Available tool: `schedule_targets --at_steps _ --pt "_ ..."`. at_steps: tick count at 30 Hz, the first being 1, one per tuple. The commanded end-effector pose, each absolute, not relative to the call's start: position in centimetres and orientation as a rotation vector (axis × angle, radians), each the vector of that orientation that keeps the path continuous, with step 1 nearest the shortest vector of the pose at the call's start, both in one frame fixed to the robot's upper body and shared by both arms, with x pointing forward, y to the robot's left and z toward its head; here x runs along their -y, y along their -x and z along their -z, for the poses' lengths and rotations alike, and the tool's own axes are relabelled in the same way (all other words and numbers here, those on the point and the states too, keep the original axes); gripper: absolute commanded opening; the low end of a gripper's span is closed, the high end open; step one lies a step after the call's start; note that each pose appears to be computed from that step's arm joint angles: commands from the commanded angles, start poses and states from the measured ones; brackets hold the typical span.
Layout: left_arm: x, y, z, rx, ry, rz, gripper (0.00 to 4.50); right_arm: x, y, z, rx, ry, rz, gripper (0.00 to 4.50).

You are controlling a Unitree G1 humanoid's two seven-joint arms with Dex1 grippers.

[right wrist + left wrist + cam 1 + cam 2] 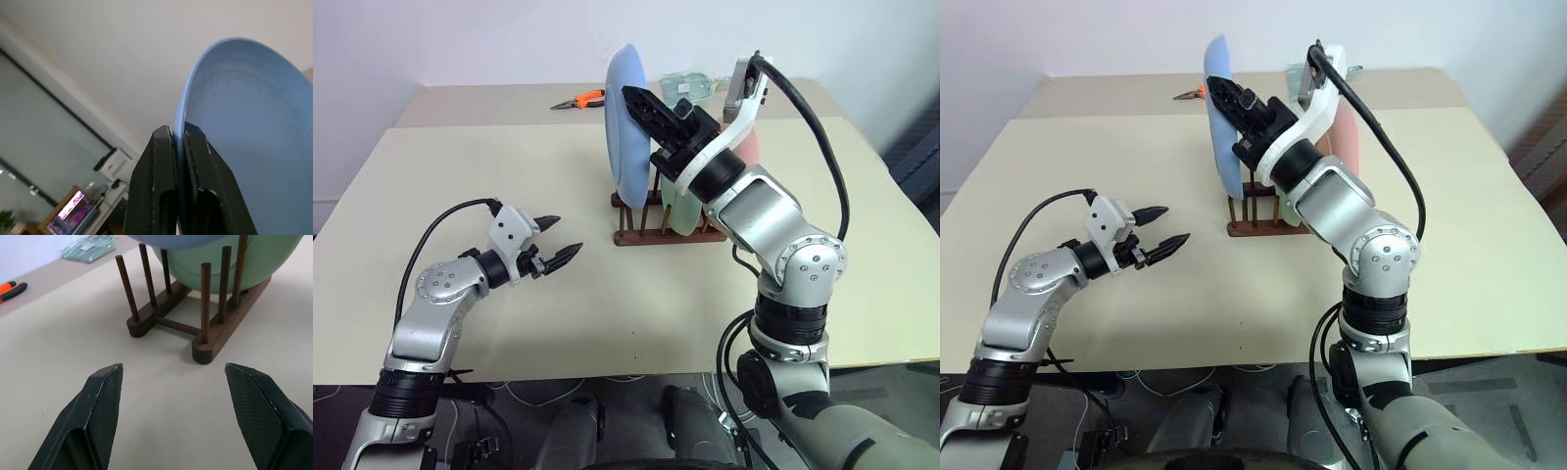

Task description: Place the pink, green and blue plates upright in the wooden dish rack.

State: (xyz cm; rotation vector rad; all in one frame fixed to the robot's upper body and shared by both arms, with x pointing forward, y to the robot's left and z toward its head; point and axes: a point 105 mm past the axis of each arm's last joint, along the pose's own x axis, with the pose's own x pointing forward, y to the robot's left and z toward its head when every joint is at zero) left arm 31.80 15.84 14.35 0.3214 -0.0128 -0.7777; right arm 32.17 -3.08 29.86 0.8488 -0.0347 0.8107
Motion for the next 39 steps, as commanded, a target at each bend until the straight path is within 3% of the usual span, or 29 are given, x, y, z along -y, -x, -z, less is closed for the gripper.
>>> schedule_targets --at_steps 1,3,6,10,11,16,20,24,26,32,39 --pt "-15.2 -31.7 -15.7 0.057 -0.324 0.789 3.42 3.1 -33.0 -29.5 0.025 -0.882 -0.771 0.04" --pt "-15.0 -31.7 -15.7 0.056 -0.322 0.796 3.42 3.3 -34.1 -29.0 0.008 -0.888 -0.731 0.04" --pt "-14.6 -31.6 -15.8 0.058 -0.320 0.805 3.42 3.8 -35.6 -28.1 -0.011 -0.876 -0.667 0.99" --pt "-14.2 -31.3 -15.8 0.059 -0.314 0.811 3.42 4.2 -35.6 -29.0 0.079 -0.715 -0.661 3.04" --pt "-14.1 -31.2 -15.8 0.059 -0.312 0.814 3.42 4.4 -35.1 -30.0 0.147 -0.608 -0.675 3.31" --pt "-13.8 -30.9 -15.5 0.054 -0.307 0.814 3.42 7.4 -30.0 -34.7 0.479 -0.165 -0.809 3.31" --pt "-14.6 -31.2 -14.7 0.028 -0.330 0.799 3.42 13.6 -28.2 -33.8 0.466 0.089 -0.716 3.31" --pt "-16.2 -32.1 -13.8 0.014 -0.343 0.746 3.42 22.8 -28.3 -29.0 0.238 0.188 -0.454 3.31" --pt "-17.2 -32.5 -13.3 0.007 -0.352 0.712 3.42 26.0 -28.2 -23.6 0.051 0.241 -0.367 3.31" --pt "-18.6 -33.0 -12.1 -0.004 -0.379 0.661 3.42 28.3 -28.3 -16.3 -0.116 0.306 -0.328 3.31" --pt "-19.7 -32.5 -11.6 -0.007 -0.351 0.593 3.42 27.9 -30.7 -14.4 -0.085 0.306 -0.331 3.31"
